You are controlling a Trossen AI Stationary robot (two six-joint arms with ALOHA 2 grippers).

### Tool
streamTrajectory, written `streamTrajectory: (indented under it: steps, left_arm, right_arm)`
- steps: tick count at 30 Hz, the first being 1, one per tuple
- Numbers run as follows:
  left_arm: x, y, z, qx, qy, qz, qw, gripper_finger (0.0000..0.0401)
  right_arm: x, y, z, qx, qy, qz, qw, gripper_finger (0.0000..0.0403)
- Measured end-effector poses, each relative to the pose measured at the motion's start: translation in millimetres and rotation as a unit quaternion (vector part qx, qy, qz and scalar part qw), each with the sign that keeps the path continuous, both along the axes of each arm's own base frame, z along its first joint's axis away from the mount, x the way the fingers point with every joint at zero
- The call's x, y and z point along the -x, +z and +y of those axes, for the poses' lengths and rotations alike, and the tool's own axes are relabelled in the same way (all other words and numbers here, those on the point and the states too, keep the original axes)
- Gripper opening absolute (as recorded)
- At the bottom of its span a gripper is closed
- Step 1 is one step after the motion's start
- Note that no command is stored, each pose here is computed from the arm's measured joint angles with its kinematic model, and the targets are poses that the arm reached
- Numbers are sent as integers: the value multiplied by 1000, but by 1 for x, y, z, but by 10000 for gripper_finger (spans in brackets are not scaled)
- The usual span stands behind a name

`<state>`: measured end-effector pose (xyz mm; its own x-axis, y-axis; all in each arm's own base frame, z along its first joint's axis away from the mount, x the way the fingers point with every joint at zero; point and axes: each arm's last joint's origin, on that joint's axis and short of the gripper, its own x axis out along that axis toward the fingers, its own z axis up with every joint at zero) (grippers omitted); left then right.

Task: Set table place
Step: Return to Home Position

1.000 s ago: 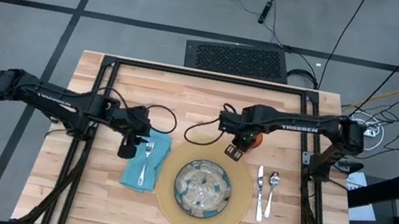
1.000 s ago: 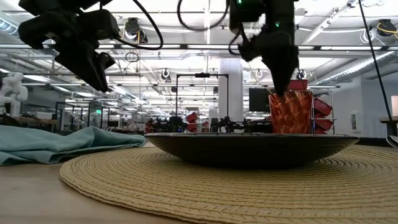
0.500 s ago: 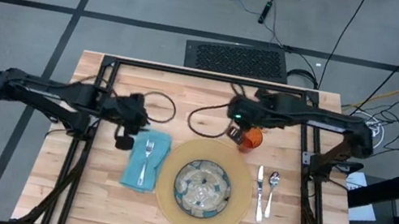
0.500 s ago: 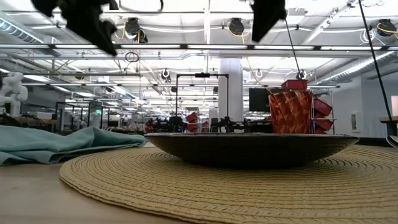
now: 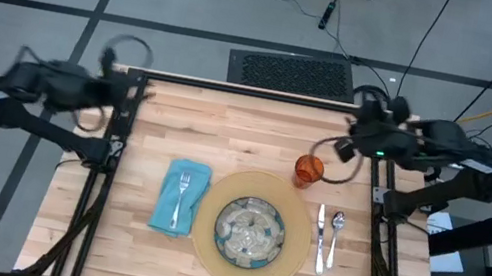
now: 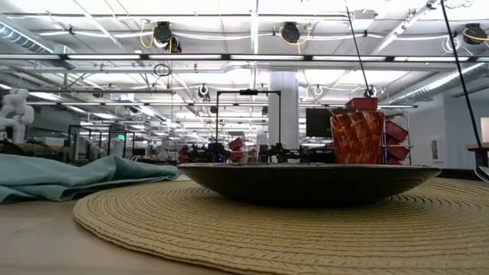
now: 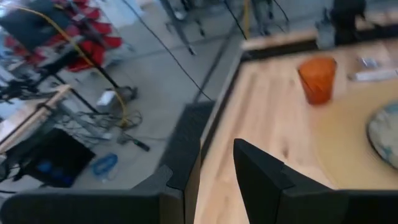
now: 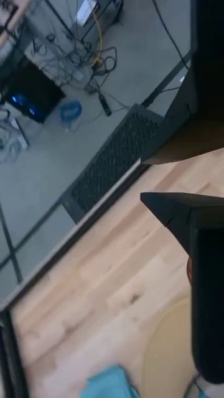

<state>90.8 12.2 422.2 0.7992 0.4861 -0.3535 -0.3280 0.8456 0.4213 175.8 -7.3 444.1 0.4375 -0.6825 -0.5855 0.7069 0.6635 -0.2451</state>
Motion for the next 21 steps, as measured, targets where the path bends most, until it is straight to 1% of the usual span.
streamTrajectory:
  steps: [4,7,10,14,15,16,19,21]
  left_arm:
    - [32,18,2,3,25,-52,998,83]
    - [57,25,3,11,41,-84,996,83]
    - [84,23,5,13,70,-81,994,83]
    - [120,7,7,63,102,-50,992,83]
    - [127,2,6,81,100,-39,991,83]
    - [133,-3,5,104,84,-27,991,83]
    - [146,-15,0,169,4,8,986,83]
    - [154,-20,-2,189,-35,-2,981,83]
  right_arm:
    - [29,7,3,9,-15,-25,1000,75]
    - [46,10,5,11,-21,-44,999,75]
    - [63,9,5,9,-8,-59,998,75]
    - [88,-6,3,-7,-6,-77,997,75]
    - [95,-13,2,-13,-6,-78,997,75]
    - [101,-21,2,-23,0,-74,997,75]
    - [115,-48,2,-57,39,-41,997,75]
    - [119,-69,3,-72,72,-26,995,75]
